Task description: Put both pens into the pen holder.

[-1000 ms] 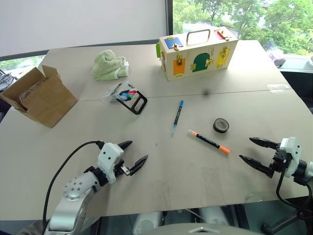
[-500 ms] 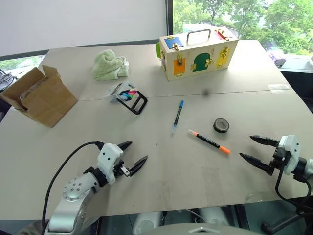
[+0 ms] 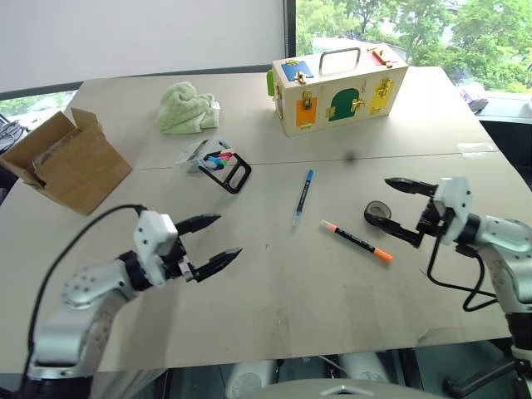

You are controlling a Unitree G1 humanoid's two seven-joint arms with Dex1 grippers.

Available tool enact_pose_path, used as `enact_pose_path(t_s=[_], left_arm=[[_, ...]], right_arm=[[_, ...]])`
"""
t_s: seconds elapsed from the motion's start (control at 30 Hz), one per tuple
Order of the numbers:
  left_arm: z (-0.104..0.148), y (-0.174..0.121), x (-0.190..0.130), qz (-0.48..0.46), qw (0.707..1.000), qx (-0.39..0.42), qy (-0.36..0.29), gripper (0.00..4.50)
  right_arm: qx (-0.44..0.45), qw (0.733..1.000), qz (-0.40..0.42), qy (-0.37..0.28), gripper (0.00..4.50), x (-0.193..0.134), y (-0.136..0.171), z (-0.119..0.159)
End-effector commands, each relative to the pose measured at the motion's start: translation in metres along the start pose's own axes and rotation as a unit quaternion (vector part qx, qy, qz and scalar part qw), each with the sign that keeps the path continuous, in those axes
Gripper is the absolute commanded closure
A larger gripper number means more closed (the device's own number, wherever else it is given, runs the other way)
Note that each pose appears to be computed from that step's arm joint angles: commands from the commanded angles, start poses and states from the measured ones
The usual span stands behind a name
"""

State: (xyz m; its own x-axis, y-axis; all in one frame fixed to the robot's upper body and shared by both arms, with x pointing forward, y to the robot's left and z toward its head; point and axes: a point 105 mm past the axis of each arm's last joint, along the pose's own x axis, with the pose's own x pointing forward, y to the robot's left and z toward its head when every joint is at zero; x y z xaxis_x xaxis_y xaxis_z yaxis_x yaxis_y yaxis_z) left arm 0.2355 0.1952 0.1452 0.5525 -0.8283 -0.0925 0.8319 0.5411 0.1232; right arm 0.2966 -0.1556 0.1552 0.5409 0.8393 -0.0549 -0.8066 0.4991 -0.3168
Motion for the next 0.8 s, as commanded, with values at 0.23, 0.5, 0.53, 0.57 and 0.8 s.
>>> enact_pose_path(t_s=[0.23,0.5,0.53,0.57,0.8], left_arm=[[0.02,-0.012,-0.001,-0.055,0.998,0.035,-0.001,0.05],[0.012,-0.016,-0.001,-0.058,0.998,0.027,0.013,0.05],[0.012,-0.016,-0.001,-0.058,0.998,0.027,0.013,0.05],[0.012,-0.016,0.0,-0.058,0.998,0.028,0.012,0.05],[0.014,-0.014,0.001,-0.057,0.998,0.029,0.006,0.05]], right_arm=[[-0.032,0.99,-0.041,0.132,0.0,0.016,-0.006,-0.038],[0.017,0.986,-0.076,0.144,0.0,0.009,-0.017,-0.044],[0.019,0.986,-0.079,0.149,0.0,0.007,-0.018,-0.046],[0.022,0.984,-0.083,0.156,0.0,0.006,-0.019,-0.049],[0.07,0.972,-0.09,0.204,0.0,-0.007,-0.015,-0.07]])
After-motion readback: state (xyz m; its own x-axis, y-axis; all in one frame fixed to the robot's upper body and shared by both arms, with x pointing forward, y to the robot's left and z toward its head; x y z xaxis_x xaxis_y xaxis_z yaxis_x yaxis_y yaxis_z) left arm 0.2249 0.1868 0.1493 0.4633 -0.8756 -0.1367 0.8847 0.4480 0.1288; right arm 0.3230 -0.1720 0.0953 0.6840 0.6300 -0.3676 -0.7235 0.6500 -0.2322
